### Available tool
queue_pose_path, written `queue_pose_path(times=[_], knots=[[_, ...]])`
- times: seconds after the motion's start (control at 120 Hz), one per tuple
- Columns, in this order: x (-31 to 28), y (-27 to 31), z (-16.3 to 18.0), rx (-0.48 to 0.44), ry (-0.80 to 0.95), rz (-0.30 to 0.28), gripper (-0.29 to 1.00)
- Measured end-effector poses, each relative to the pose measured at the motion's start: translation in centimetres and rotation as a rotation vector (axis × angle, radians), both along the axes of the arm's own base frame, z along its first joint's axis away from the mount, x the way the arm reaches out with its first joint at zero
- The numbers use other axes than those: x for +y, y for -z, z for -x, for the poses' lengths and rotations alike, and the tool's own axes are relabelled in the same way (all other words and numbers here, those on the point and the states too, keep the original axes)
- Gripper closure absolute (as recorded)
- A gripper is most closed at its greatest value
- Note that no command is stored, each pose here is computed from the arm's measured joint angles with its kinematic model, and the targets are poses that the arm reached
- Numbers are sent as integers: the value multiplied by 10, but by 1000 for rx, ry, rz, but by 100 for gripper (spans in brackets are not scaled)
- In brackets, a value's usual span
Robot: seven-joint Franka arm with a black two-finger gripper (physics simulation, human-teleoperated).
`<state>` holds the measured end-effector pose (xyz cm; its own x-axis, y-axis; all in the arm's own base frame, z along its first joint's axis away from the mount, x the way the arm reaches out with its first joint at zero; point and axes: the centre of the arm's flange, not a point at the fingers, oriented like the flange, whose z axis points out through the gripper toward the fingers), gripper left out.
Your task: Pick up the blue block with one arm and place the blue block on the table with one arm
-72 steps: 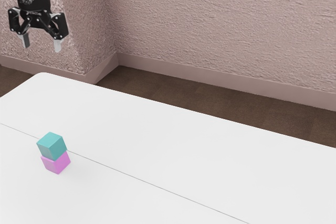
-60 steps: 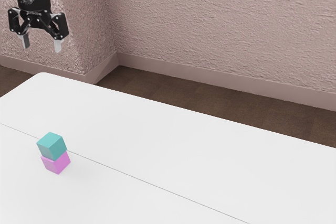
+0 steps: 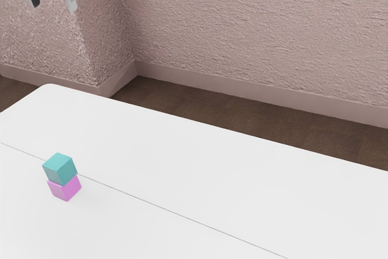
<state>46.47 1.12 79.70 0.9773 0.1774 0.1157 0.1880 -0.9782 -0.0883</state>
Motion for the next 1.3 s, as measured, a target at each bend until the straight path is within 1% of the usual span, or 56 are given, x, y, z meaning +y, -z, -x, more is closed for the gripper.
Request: queue_pose_path(times=[0.067,0.092,0.142,0.225,0.275,0.317,0.417,0.467,0.542,0.625,0.708,0.8,0.867,0.95,1.042,1.175,1.3], knots=[[-3,30,-9,54,-2,12,0],[-7,49,-7,93,8,17,0],[-10,73,7,144,23,30,0],[0,136,45,202,48,46,0],[7,176,54,221,61,52,0],[23,226,60,254,45,63,0],[48,308,68,268,23,98,0],[57,333,71,250,17,113,0],[67,342,67,193,27,106,0],[78,341,61,127,87,64,0],[93,350,61,102,152,29,0],[110,374,70,99,194,34,0],[114,380,71,83,232,32,0],[116,392,72,66,277,46,0],[116,395,70,46,317,42,0],[134,402,70,35,324,45,0],[145,413,67,47,331,31,0]])
